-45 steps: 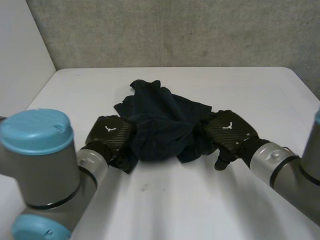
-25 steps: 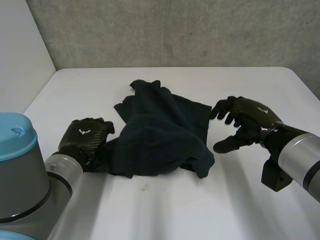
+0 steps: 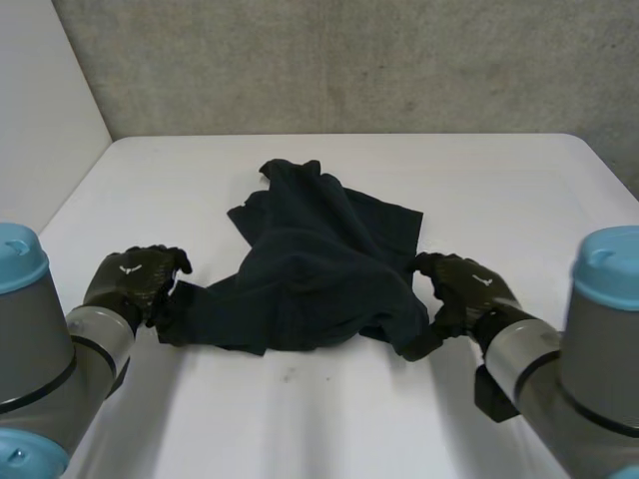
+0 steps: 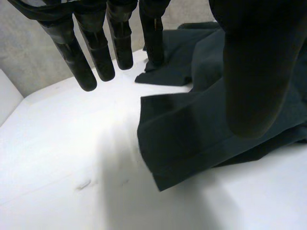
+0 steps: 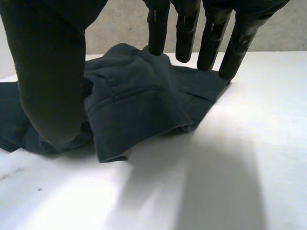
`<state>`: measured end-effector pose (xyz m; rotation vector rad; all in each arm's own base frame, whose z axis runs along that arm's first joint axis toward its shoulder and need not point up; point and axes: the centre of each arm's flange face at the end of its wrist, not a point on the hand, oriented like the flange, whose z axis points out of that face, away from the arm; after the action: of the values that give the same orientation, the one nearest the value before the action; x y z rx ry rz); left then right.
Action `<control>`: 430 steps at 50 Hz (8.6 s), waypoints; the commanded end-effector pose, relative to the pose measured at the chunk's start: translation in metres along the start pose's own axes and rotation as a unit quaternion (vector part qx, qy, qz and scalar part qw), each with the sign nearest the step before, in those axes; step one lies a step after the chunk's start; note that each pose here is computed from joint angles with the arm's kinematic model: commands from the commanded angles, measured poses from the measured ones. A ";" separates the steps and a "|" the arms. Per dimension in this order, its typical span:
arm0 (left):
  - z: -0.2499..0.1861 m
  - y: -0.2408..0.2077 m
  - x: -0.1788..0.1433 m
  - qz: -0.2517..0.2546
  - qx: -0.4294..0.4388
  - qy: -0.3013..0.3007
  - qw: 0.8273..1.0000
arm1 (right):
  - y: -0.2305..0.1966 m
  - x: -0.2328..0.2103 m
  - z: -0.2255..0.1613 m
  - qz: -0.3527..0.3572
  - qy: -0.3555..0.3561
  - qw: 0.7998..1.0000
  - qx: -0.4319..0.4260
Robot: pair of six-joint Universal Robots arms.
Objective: Fold the shorts.
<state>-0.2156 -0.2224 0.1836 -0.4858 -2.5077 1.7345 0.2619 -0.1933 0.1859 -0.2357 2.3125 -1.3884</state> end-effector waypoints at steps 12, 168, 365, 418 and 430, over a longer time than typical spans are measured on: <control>0.028 0.022 -0.014 0.043 -0.012 0.031 0.999 | 0.011 -0.013 0.045 -0.017 0.067 0.995 0.066; 0.086 -0.074 0.028 0.103 0.189 -0.016 0.977 | -0.080 -0.036 0.118 -0.444 0.022 0.852 0.275; -0.043 -0.044 0.010 0.089 0.138 0.100 0.981 | 0.017 0.033 -0.023 -0.457 -0.023 0.885 -0.082; 0.114 0.021 0.022 0.190 0.024 0.068 0.979 | 0.024 0.037 -0.017 -0.458 -0.012 0.888 -0.051; 0.088 0.036 0.014 0.235 -0.026 0.011 0.972 | 0.025 0.035 -0.015 -0.459 -0.014 0.887 -0.050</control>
<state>-0.2462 -0.3005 0.1127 -1.1280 -2.5283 1.7831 0.2250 -0.1818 0.1602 -1.5247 2.3204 -1.5997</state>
